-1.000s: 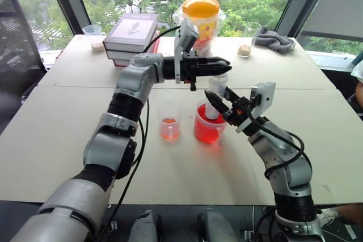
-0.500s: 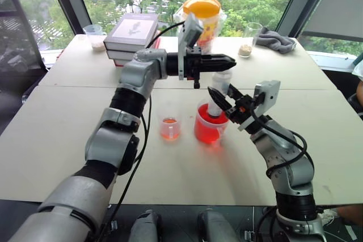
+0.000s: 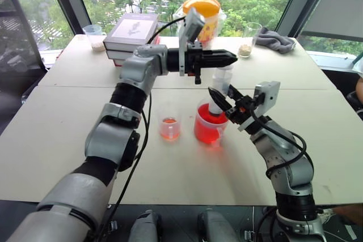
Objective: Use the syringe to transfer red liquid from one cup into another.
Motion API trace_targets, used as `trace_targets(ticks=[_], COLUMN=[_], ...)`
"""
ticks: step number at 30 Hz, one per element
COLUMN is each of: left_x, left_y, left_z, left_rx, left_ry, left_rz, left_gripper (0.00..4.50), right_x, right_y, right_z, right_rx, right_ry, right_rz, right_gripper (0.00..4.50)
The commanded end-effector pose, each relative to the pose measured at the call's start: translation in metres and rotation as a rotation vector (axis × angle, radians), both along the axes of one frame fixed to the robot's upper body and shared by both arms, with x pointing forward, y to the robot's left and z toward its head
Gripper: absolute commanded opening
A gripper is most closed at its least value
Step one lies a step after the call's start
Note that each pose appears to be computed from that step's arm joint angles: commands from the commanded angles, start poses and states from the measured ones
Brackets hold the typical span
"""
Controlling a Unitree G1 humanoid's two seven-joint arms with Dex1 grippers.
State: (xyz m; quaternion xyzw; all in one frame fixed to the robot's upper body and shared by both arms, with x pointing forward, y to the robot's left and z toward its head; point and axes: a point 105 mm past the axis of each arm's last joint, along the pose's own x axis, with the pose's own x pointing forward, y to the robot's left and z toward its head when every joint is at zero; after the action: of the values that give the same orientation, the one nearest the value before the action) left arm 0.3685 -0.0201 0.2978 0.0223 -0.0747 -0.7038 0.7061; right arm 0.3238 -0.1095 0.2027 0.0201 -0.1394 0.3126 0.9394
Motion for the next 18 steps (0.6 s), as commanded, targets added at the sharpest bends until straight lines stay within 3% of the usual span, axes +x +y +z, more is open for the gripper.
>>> trace_targets(ticks=[1, 11, 17, 18], left_x=[0.001, 0.000, -0.005, -0.006], left_y=[0.018, 0.017, 0.016, 0.017], left_z=[0.060, 0.058, 0.045, 0.044], left_rx=[-0.145, -0.145, -0.112, -0.110], left_ry=[-0.164, -0.158, -0.121, -0.117], left_rz=[0.096, 0.094, 0.045, 0.035], left_gripper=[0.03, 0.03, 0.03, 0.91], right_x=[-0.009, -0.010, -0.011, -0.011], right_y=[0.016, 0.017, 0.017, 0.017], right_z=[-0.011, -0.005, 0.011, 0.016], right_rx=[-0.018, -0.017, -0.022, -0.022], right_ry=[0.030, 0.015, -0.035, -0.047], right_rz=[0.095, 0.096, 0.096, 0.096], right_gripper=[1.40, 1.40, 1.40, 1.40])
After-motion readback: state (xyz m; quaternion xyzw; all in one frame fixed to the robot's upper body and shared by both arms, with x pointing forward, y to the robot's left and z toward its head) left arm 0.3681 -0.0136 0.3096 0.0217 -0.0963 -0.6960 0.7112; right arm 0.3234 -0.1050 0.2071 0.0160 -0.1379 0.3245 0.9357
